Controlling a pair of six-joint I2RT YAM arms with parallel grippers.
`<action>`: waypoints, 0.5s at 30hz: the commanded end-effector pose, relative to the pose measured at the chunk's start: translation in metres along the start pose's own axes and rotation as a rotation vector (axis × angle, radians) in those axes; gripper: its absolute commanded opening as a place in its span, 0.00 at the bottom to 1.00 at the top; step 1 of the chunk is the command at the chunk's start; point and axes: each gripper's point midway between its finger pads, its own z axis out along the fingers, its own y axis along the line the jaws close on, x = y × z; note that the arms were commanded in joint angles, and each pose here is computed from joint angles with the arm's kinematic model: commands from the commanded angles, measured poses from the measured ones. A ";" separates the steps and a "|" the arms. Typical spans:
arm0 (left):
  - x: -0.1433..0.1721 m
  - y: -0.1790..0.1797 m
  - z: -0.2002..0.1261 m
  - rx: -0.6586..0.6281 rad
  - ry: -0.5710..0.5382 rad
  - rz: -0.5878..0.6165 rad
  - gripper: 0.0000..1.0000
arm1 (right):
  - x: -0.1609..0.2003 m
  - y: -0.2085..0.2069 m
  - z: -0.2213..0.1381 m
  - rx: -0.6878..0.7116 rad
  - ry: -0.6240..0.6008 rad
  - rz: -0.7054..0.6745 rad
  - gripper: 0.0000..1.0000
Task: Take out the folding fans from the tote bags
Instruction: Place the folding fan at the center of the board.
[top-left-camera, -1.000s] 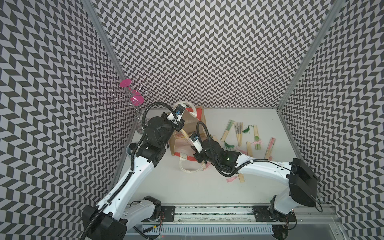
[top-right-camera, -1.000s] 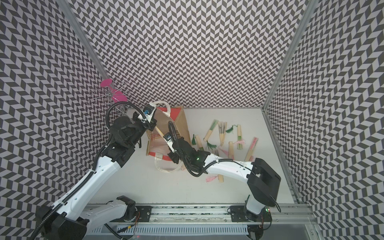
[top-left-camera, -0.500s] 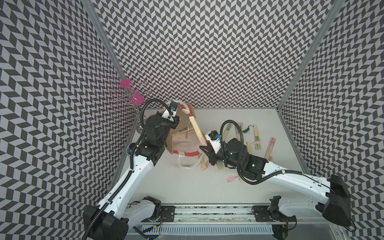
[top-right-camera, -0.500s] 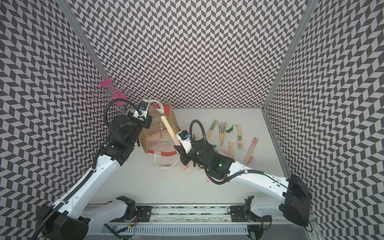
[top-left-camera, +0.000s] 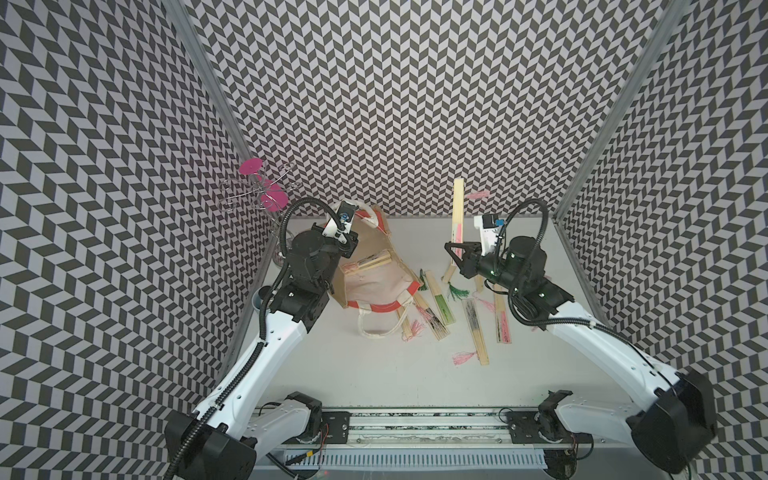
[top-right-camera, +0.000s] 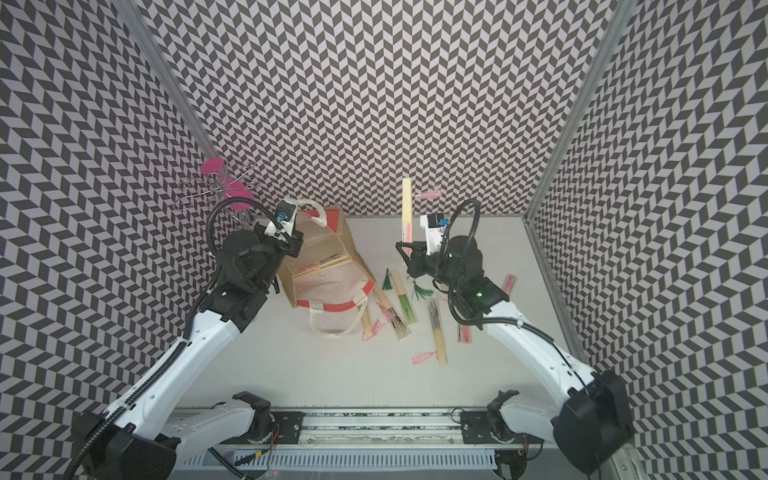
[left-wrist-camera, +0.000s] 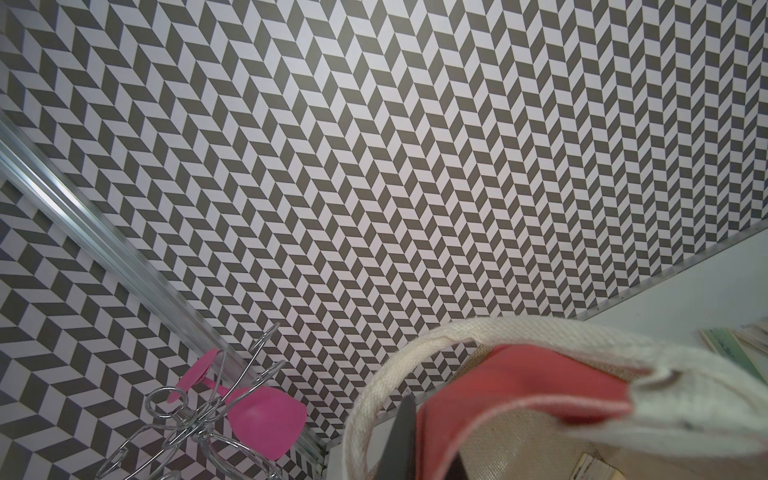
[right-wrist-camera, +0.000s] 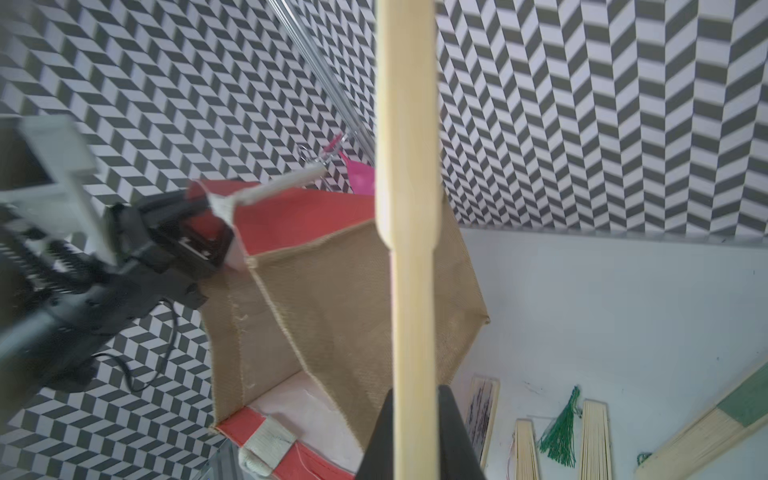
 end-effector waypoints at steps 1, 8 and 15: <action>-0.035 0.021 -0.017 -0.050 -0.119 -0.043 0.00 | 0.024 -0.016 0.026 -0.033 0.126 0.082 0.00; -0.040 0.024 -0.019 -0.061 -0.134 -0.035 0.00 | 0.068 -0.048 0.098 -0.089 0.301 0.208 0.00; -0.044 0.024 -0.021 -0.053 -0.153 -0.023 0.00 | 0.094 -0.085 0.157 -0.071 0.378 0.273 0.00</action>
